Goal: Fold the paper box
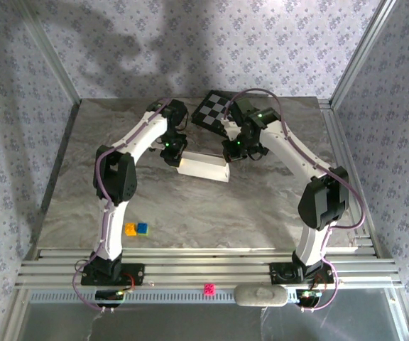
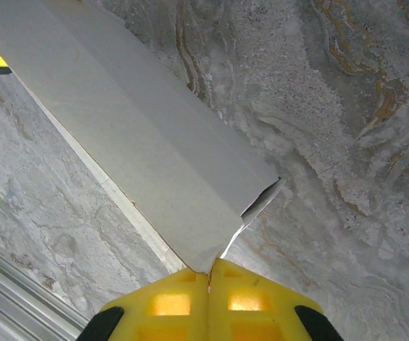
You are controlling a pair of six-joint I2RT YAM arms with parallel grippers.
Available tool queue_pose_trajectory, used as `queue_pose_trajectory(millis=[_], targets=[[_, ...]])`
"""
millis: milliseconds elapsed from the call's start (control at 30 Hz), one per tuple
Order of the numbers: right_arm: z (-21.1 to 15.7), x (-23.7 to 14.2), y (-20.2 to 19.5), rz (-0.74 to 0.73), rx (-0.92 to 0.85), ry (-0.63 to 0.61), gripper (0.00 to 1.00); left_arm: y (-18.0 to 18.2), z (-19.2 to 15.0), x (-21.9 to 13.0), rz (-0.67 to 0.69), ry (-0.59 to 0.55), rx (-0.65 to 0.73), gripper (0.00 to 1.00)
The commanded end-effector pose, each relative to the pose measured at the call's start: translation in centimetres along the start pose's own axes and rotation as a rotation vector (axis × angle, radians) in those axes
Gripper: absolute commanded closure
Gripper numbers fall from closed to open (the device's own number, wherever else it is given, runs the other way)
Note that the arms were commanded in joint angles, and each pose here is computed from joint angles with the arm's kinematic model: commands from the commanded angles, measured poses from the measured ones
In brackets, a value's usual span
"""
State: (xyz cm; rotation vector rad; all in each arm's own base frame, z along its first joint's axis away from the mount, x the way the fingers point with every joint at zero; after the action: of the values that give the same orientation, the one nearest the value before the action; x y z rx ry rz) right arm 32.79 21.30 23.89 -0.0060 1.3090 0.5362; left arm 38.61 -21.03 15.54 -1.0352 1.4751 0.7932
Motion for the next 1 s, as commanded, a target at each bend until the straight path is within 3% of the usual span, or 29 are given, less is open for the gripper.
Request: queue_pose_trajectory(millis=[0,967], targets=[[0.9,-0.5,1.3,0.08,0.014,-0.02,1.0,0.1,-1.3,0.6,0.033,0.015,0.012,0.55],[0.7,1.2,1.4,-0.008,-0.087,-0.002,1.0,0.6,-4.7,-0.6,0.014,0.099,0.062,0.5]])
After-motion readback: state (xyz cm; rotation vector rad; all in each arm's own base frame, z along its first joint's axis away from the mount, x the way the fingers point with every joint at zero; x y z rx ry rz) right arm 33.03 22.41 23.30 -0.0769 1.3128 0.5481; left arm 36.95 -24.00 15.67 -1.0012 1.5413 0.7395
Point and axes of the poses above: each hand's point on the last joint's axis, 136 mm out from that joint toward the fingers, its own x axis out along the fingers, its own y axis along the line the jaws close on, z = x × y, the point moved 6 cm from there along -x, back along the fingers, and after that the axes turned 5 degrees about x, right-handed, at the moved point
